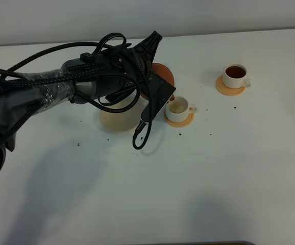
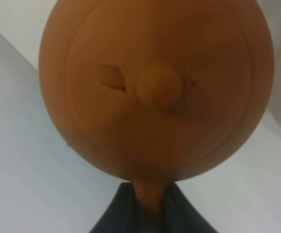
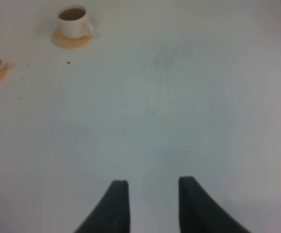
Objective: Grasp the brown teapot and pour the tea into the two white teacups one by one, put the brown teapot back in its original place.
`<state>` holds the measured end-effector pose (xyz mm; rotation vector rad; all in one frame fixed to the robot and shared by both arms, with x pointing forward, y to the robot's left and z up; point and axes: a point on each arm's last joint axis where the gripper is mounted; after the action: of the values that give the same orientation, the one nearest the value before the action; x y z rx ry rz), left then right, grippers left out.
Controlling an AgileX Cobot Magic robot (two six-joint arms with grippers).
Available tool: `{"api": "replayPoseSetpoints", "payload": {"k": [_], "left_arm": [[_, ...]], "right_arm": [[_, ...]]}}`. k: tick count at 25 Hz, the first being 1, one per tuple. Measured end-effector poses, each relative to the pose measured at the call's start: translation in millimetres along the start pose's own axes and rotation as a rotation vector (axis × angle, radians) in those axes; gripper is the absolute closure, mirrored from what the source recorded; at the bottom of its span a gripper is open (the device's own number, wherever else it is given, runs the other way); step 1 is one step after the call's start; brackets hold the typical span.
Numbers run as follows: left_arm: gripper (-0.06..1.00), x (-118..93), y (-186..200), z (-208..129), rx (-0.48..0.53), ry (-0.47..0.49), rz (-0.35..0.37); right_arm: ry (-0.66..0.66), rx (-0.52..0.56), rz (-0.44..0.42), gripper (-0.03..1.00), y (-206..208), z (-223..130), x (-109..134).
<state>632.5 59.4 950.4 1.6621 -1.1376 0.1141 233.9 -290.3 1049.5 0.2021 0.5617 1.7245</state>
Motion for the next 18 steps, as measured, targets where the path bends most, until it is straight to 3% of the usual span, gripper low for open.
{"api": "replayPoseSetpoints", "payload": {"k": [18], "left_arm": [[0.83, 1.3, -6.5, 3.7, 0.000, -0.084, 0.044]], "right_arm": [[0.000, 0.000, 0.000, 0.73, 0.0, 0.0, 0.0]]}}
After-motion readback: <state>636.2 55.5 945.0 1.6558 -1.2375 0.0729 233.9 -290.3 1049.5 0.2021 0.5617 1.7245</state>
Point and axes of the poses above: a point on each arm's last joint axis where the gripper is mounted, y pointing back along that axis away from the gripper, x along the wrist's bending axis when the last joint is at zero, z = x × y, and after that the axes turned 7 degrees about y, right-handed
